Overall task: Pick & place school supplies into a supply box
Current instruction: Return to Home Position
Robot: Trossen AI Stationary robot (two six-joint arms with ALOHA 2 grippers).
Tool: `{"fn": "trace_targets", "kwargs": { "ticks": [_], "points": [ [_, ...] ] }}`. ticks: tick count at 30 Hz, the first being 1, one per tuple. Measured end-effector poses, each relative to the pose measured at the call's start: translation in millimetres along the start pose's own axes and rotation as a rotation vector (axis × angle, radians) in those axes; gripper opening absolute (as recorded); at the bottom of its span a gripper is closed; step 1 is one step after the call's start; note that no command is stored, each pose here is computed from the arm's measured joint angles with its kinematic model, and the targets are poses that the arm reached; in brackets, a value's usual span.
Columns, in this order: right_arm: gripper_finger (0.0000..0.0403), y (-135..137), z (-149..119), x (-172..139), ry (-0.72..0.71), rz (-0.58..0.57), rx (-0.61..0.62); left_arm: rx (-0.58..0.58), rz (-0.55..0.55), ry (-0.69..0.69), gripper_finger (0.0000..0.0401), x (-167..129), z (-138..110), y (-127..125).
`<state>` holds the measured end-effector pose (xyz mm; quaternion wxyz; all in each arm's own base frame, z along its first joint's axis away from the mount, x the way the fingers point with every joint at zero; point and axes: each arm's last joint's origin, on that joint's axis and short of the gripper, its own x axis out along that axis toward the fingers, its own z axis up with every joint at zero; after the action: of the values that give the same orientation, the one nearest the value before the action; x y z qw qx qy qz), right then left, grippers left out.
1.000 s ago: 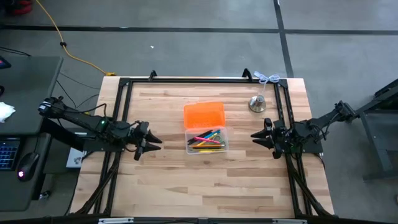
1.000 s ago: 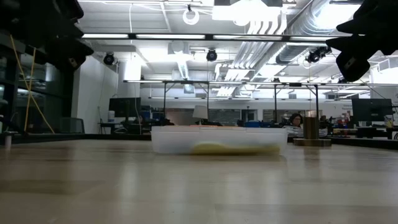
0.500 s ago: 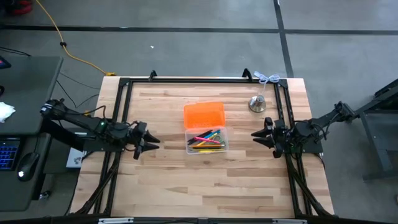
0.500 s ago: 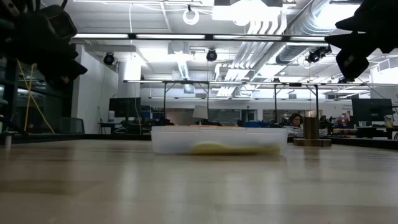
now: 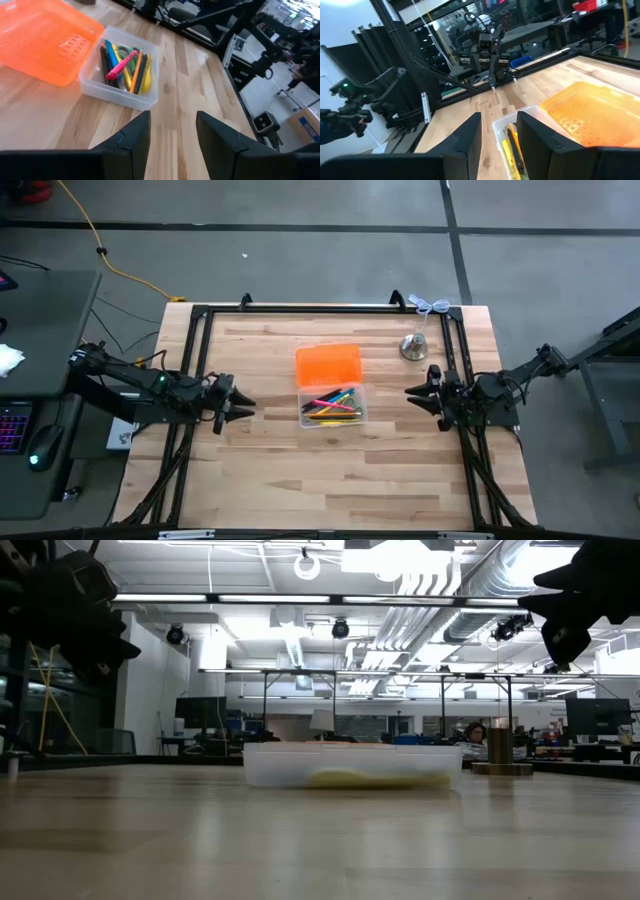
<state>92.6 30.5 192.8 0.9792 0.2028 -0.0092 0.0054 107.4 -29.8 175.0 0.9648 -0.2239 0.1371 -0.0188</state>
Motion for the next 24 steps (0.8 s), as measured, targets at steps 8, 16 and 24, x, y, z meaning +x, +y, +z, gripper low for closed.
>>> {"fn": "trace_targets", "kwargs": {
  "ticks": [8, 16, 24],
  "points": [
    [0.0103, -2.8, 1.1, 0.3, -0.027, -0.069, -0.026, 0.008, 0.048, -0.029, 0.0189, 0.0, 0.8, 1.4],
    [0.0103, -8.1, 3.4, 3.6, 0.008, 0.021, -0.01, 0.009, 0.018, -0.078, 0.0189, -0.1, 5.8, -1.6],
    [0.0103, -18.9, 7.2, 6.1, 0.016, 0.022, -0.014, 0.002, 0.01, -0.081, 0.0189, 0.5, 6.4, -2.3]
  ]
}}
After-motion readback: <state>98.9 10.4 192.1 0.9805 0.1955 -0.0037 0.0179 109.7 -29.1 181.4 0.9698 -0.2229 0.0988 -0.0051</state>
